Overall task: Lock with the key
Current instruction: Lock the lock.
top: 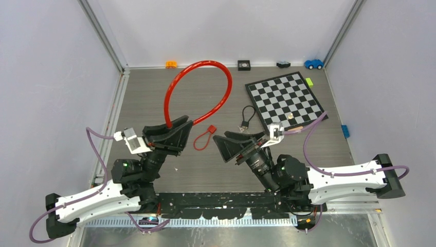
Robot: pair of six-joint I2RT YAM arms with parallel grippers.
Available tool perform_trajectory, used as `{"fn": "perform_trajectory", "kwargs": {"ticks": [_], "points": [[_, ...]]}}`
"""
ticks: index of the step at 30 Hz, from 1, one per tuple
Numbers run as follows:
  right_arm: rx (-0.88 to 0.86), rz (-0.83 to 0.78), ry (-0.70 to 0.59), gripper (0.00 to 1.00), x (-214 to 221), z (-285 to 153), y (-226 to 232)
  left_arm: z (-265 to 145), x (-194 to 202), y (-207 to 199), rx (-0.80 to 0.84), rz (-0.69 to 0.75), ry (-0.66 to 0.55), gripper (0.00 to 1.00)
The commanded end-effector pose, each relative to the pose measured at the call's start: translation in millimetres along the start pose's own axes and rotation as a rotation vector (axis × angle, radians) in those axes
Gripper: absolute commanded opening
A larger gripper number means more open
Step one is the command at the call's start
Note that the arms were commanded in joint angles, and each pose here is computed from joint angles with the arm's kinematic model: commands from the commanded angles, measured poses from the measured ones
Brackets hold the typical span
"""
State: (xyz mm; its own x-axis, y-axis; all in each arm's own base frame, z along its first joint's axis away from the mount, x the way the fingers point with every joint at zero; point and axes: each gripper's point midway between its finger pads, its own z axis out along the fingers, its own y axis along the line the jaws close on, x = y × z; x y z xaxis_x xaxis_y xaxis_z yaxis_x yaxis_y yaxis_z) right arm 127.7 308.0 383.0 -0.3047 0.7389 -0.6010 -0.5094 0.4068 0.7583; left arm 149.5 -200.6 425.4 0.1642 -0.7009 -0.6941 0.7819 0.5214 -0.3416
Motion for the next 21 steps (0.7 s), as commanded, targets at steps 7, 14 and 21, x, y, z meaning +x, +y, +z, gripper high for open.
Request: {"fn": "perform_trajectory", "kwargs": {"ticks": [7, 14, 21], "points": [[-0.433, -0.439, -0.053, 0.79, 3, -8, 59, 18, -81, -22, 0.046, -0.188, -0.245, 0.0], [-0.206, -0.142, -0.189, 0.71, -44, 18, 63, 19, -72, -25, 0.064, -0.189, -0.227, 0.0], [-0.041, 0.096, -0.277, 0.72, -84, 30, 60, 17, -64, -27, 0.077, -0.19, -0.204, 0.0]]}}
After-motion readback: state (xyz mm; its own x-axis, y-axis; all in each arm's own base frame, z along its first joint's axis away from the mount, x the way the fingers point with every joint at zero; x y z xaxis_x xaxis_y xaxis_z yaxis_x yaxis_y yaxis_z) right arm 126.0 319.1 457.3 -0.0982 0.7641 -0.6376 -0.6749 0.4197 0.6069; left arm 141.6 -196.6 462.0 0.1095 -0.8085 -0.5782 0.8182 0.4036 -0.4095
